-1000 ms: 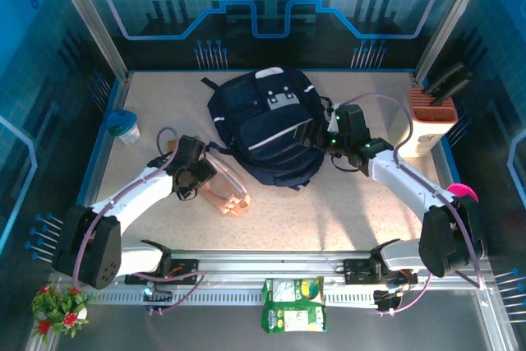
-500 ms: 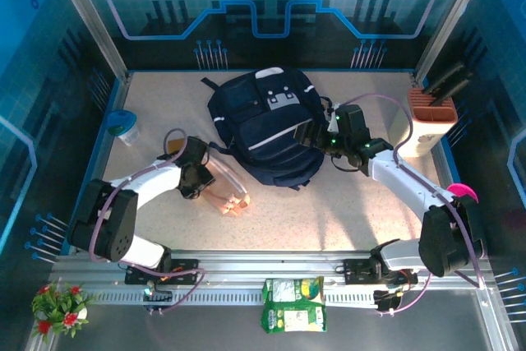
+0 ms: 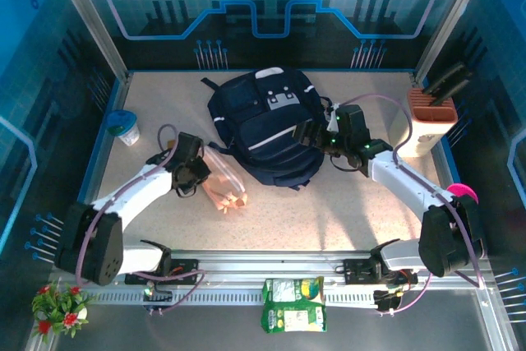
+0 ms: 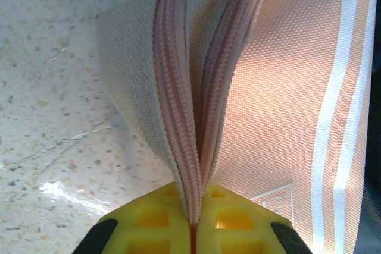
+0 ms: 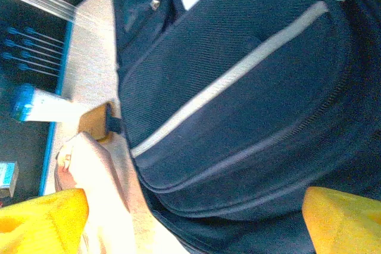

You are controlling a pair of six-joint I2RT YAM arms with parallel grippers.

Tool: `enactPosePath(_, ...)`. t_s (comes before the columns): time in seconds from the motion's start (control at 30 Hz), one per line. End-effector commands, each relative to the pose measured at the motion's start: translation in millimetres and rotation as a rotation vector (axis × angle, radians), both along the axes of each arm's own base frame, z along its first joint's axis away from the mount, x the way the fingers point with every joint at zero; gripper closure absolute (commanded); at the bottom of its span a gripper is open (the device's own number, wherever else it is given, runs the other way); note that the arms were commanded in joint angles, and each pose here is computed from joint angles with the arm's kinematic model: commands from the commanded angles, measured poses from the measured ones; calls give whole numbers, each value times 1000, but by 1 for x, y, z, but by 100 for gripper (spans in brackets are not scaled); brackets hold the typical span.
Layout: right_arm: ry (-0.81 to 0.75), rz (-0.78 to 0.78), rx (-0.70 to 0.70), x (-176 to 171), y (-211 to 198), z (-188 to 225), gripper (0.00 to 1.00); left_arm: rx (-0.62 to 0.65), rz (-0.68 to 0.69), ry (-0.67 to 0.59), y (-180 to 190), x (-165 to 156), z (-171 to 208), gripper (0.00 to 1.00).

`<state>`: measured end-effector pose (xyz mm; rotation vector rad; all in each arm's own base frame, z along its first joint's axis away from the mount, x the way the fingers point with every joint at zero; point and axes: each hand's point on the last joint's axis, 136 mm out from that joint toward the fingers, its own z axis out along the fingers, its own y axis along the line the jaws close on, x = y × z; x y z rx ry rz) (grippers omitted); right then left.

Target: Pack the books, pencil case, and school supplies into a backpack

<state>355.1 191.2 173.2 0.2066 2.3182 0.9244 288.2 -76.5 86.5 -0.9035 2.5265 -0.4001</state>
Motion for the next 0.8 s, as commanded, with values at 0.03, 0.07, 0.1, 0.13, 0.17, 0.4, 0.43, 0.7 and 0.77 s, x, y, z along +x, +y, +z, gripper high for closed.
enactPosePath(0.03,-84,76,138,-4,21,24,6,-135,-14,-160,-19,21,53,97)
enactPosePath(0.07,-95,99,164,-7,27,28,6,-166,-8,-199,-22,27,64,97)
enactPosePath(0.1,-108,117,189,-9,33,32,6,-200,-3,-241,-26,33,75,97)
enactPosePath(0.13,-119,136,214,-11,38,35,6,-234,2,-272,-30,39,84,96)
enactPosePath(0.17,-127,162,244,-15,45,38,6,-278,8,-311,-35,47,94,96)
enactPosePath(0.4,-206,326,382,-34,91,67,5,-536,62,-410,-70,92,121,96)
enactPosePath(0.43,-200,340,382,-36,96,65,5,-550,60,-411,-74,96,122,96)
enactPosePath(0.7,-142,427,355,-38,125,49,7,-622,13,-385,-101,118,124,95)
enactPosePath(0.77,-133,450,354,-39,131,46,12,-627,5,-373,-106,119,121,95)
